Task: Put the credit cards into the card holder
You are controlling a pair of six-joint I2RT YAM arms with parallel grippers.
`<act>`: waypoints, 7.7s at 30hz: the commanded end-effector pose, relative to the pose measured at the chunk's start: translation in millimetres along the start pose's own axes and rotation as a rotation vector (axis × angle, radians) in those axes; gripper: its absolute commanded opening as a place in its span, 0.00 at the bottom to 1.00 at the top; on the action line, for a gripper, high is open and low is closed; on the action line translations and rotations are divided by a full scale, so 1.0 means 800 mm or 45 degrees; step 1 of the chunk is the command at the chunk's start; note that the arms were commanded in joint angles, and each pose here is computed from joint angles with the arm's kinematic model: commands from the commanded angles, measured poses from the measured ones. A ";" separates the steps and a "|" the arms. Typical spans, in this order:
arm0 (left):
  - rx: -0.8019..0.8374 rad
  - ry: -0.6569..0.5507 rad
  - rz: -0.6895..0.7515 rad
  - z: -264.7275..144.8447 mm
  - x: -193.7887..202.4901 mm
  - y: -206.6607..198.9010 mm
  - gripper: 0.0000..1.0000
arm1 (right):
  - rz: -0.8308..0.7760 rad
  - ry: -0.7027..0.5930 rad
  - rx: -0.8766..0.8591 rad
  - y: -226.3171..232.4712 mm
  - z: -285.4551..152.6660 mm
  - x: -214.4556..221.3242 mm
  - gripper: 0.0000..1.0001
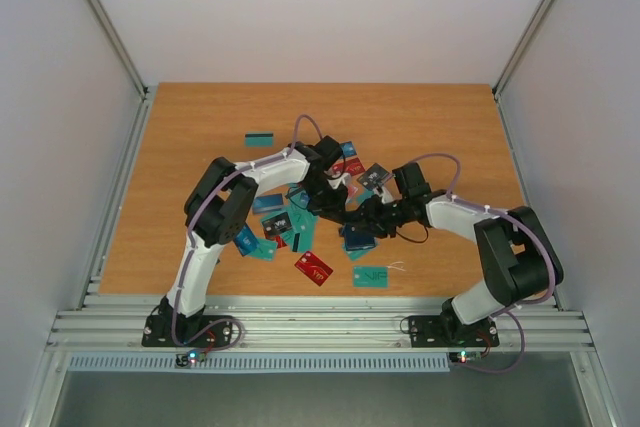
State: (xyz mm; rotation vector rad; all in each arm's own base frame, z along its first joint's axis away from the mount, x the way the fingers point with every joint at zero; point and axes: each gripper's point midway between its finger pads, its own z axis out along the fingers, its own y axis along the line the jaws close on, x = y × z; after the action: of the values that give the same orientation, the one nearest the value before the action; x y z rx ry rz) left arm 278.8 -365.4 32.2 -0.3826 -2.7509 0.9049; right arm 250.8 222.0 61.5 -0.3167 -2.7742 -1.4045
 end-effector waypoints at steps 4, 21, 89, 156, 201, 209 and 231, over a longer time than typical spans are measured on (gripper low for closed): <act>-0.087 0.020 0.026 0.013 0.000 0.026 0.07 | -0.109 -0.003 0.170 0.014 -0.016 0.000 0.37; -0.103 0.018 0.032 0.011 -0.002 0.025 0.06 | -0.228 0.071 0.434 0.020 0.001 0.007 0.23; -0.027 -0.237 0.225 -0.052 -0.024 -0.029 0.14 | -0.229 0.089 0.577 -0.005 0.019 -0.001 0.01; -0.113 0.030 0.224 0.017 0.001 0.018 0.08 | -0.277 0.052 0.752 -0.026 0.004 -0.015 0.01; -0.159 0.034 0.211 0.015 -0.002 0.024 0.08 | -0.231 0.113 0.899 -0.073 0.007 -0.019 0.01; -0.130 -0.078 0.266 -0.023 -0.006 -0.005 0.08 | -0.211 0.139 0.899 -0.077 0.011 -0.017 0.01; 0.133 -0.104 0.324 -0.025 0.005 -0.037 0.12 | -0.253 0.084 0.743 -0.019 -0.003 -0.025 0.15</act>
State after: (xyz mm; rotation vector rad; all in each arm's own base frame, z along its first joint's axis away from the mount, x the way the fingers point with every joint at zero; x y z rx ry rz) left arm 271.9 -370.1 68.0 -0.6880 -2.7647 1.1000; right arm 257.5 205.0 33.2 0.0072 -3.0129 -0.5150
